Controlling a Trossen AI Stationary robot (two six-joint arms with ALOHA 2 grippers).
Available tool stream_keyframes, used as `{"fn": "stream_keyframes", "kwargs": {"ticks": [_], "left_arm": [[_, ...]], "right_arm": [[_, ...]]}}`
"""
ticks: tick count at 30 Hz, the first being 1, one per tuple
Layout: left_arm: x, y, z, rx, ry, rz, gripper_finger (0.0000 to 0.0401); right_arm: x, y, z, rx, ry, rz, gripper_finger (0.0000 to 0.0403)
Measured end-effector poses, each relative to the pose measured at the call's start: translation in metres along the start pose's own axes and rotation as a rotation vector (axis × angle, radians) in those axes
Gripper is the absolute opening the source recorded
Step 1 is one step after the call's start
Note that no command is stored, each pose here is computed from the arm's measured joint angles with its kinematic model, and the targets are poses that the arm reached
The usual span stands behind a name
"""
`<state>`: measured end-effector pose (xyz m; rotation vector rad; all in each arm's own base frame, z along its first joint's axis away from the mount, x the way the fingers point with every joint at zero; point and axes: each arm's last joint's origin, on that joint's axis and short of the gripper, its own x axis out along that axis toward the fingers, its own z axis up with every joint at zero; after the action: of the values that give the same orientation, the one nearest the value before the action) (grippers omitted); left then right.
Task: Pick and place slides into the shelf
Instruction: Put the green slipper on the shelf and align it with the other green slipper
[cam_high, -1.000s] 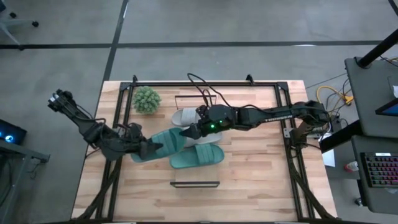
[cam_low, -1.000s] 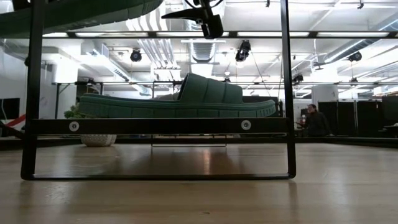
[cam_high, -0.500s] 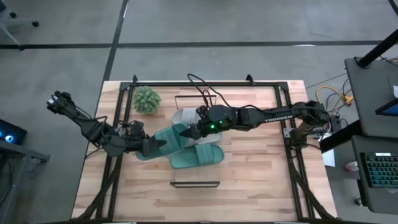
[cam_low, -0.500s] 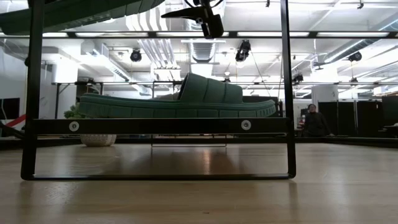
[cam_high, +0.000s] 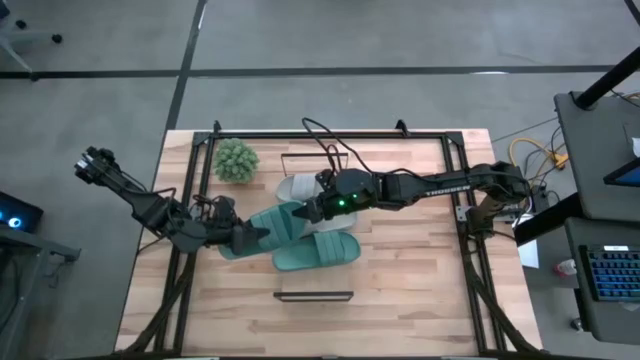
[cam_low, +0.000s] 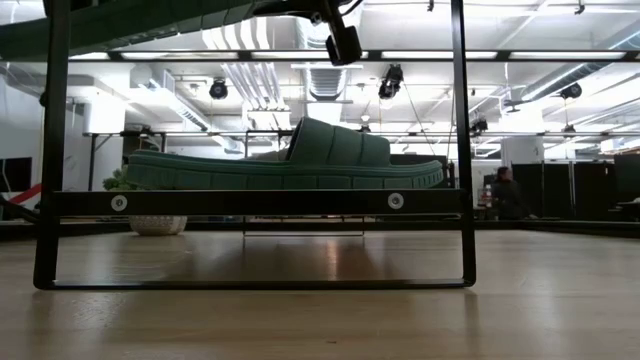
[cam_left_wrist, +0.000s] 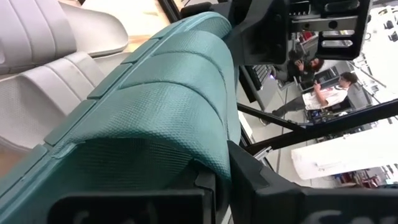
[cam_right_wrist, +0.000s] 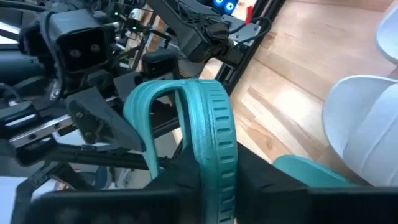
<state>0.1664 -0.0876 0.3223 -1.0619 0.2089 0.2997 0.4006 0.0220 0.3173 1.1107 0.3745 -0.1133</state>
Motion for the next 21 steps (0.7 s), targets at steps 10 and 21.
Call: {"fn": "stream_keyframes", "kwargs": {"ticks": [10, 21], "left_arm": [[-0.0006, -0.0016, 0.0010, -0.011, -0.006, -0.015, 0.0031], [-0.0050, -0.0045, 0.0065, 0.008, -0.048, -0.045, 0.0141]], "right_arm": [[-0.0001, 0.0001, -0.0002, -0.007, 0.000, 0.001, 0.0033], [-0.0015, -0.0021, 0.0002, 0.020, -0.033, -0.043, 0.0033]]}}
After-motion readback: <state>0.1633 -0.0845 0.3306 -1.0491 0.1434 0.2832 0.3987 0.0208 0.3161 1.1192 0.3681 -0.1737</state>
